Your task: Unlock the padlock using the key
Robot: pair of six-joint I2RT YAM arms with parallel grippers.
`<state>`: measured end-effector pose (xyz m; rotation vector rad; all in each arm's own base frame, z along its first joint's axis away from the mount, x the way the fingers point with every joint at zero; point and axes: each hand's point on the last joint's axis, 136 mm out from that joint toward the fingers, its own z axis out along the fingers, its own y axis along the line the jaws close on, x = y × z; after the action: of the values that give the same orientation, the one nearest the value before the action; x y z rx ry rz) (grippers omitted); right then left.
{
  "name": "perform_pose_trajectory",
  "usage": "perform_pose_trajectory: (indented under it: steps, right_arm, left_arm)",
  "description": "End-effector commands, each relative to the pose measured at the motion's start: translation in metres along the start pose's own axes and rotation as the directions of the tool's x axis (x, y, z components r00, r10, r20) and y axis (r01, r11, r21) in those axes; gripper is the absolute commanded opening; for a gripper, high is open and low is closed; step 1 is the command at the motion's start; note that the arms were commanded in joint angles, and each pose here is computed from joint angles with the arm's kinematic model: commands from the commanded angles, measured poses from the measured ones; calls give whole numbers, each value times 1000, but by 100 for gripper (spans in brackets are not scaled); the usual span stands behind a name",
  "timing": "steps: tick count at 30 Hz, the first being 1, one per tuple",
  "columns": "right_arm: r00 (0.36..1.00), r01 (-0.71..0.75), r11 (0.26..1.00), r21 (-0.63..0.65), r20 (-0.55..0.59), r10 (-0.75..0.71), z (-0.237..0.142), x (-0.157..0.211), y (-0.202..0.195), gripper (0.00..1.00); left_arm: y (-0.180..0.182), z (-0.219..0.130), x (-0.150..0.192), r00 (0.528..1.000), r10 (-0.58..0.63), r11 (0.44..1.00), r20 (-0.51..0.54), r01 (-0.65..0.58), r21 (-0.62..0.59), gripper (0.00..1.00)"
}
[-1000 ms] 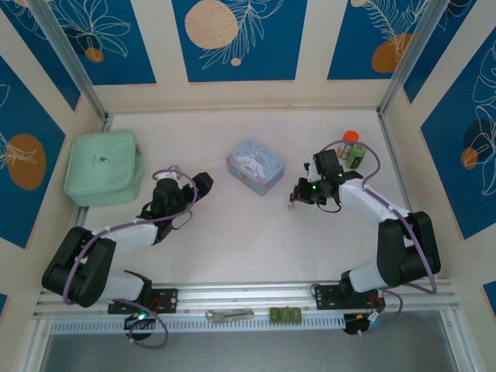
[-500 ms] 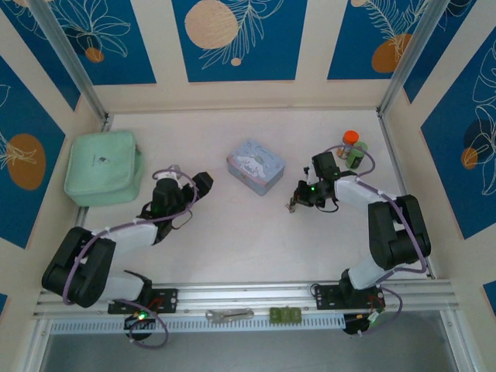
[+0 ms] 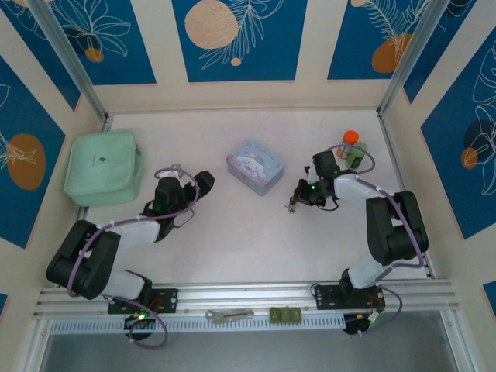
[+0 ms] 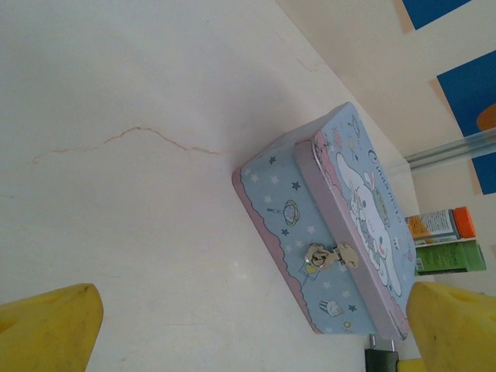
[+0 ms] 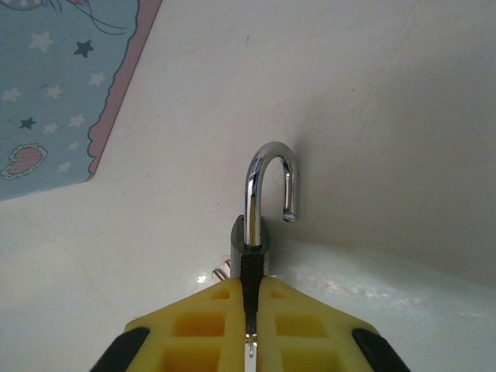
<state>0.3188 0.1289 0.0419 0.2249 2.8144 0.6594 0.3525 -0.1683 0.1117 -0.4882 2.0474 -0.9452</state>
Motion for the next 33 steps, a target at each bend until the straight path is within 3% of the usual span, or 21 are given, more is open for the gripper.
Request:
perform_pose_trajectory:
  steps: [1, 12, 18, 25, 33]
  right_arm:
    - [1000, -18, 998, 62, -18, 20, 4, 2, -14, 13]
    - [999, -20, 996, 87, 30, 17, -7, -7, -14, 30]
    - [994, 7, 996, 88, 110, -17, -30, -22, -4, 40]
    - [954, 44, 987, 155, 287, -88, -61, -63, -7, 46]
    - [886, -21, 971, 239, 455, -93, -74, -104, -52, 45]
  left_arm:
    - [-12, 1, -5, 1000, 7, 999, 15, -7, 35, 100]
    - [-11, 0, -5, 1000, 5, 999, 20, -6, 35, 100]
    - [-10, -5, -11, 998, 48, 999, 42, -48, 12, 100]
    - [4, -23, -40, 982, 159, 983, 105, -148, -106, 100]
    - [53, -65, -94, 950, 257, 929, 179, -192, -316, 100]
